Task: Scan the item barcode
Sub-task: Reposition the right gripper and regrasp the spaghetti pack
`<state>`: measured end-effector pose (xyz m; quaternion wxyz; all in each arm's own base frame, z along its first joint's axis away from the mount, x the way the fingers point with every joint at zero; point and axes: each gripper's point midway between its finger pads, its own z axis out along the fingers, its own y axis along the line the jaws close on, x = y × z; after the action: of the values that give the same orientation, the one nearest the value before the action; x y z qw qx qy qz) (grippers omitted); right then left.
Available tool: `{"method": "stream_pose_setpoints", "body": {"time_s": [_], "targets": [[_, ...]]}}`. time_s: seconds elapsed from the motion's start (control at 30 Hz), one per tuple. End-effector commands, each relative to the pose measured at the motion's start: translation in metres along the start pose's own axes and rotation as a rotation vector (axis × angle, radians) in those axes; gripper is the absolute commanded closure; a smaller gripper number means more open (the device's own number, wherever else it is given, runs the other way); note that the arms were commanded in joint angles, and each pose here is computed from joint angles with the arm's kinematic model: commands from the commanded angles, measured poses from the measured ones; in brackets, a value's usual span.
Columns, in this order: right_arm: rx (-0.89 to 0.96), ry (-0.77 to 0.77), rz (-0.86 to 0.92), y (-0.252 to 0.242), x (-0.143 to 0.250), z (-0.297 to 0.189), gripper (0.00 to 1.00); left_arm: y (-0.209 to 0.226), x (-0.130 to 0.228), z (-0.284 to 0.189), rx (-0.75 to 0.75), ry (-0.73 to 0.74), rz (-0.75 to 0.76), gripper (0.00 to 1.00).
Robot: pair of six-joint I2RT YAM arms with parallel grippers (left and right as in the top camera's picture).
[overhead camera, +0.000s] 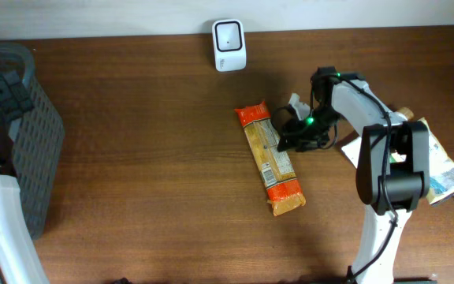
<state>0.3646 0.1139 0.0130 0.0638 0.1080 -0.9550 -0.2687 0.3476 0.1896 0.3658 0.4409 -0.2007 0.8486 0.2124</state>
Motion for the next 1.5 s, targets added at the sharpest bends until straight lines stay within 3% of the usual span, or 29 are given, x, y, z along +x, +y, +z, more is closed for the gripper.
{"method": "stream_pose_setpoints", "body": {"time_s": [0.0,0.07,0.13,0.17,0.2,0.23,0.37,0.43,0.53,0.67,0.77,0.97,1.03,1.07,1.1,1.17,1.23,1.3,1.43,1.47], "targets": [[-0.156,0.015,-0.083,0.022,0.015,0.034,0.37,0.002,-0.002,-0.002,-0.006,-0.006,0.010,0.01],[-0.179,-0.004,-0.049,0.028,0.015,0.056,0.39,0.002,-0.002,-0.002,-0.006,-0.006,0.010,0.01],[-0.161,-0.002,-0.048,0.032,0.015,0.066,0.50,0.002,-0.002,-0.002,-0.006,-0.006,0.010,0.01],[-0.154,-0.002,-0.049,0.032,0.014,0.066,0.73,0.002,-0.002,-0.002,-0.006,-0.006,0.010,0.01],[-0.155,-0.002,-0.049,0.032,0.014,0.065,0.89,0.002,-0.002,-0.002,-0.006,-0.006,0.010,0.01],[-0.155,-0.002,-0.049,0.032,0.014,0.065,0.96,0.002,-0.002,-0.002,-0.006,-0.006,0.010,0.01],[-0.158,-0.019,-0.060,0.041,0.006,0.052,0.96,0.002,-0.002,-0.002,-0.006,-0.006,0.010,0.01],[-0.122,-0.066,-0.069,0.055,-0.007,0.019,0.96,0.002,-0.002,-0.002,-0.006,-0.006,0.010,0.01],[0.180,-0.144,-0.011,0.052,-0.013,-0.037,0.96,0.002,-0.002,-0.001,-0.006,-0.004,0.011,0.01],[0.632,-0.180,0.085,0.041,0.000,-0.067,0.96,0.002,0.000,-0.001,-0.005,0.005,0.013,0.01],[0.799,-0.156,0.061,0.047,0.006,-0.051,0.96,0.001,0.003,-0.001,-0.004,0.017,0.016,0.01],[0.801,0.011,0.049,0.040,0.016,0.020,0.96,0.001,0.003,-0.001,-0.004,0.017,0.016,0.01],[0.802,0.012,0.046,0.040,0.015,0.022,0.87,0.001,0.003,-0.001,-0.004,0.017,0.016,0.01],[0.801,0.006,0.045,0.041,0.014,0.021,0.69,0.001,0.003,-0.001,-0.004,0.017,0.016,0.01],[0.799,0.000,0.049,0.040,0.013,0.021,0.32,0.001,0.003,-0.001,-0.004,0.017,0.016,0.01],[0.765,-0.005,0.055,0.041,0.010,0.023,0.18,0.001,0.003,-0.001,-0.004,0.017,0.016,0.01],[0.648,0.014,0.019,0.050,0.007,0.033,0.21,0.001,0.003,-0.001,-0.004,0.017,0.016,0.01],[0.591,0.007,0.012,0.054,0.002,0.036,0.32,0.001,0.003,-0.001,-0.004,0.017,0.016,0.01],[0.547,0.025,-0.006,0.054,0.002,0.031,0.44,0.001,0.003,-0.001,-0.004,0.017,0.016,0.01],[0.548,0.027,-0.010,0.054,0.002,0.027,0.53,0.001,0.003,-0.001,-0.004,0.017,0.016,0.01]]}}
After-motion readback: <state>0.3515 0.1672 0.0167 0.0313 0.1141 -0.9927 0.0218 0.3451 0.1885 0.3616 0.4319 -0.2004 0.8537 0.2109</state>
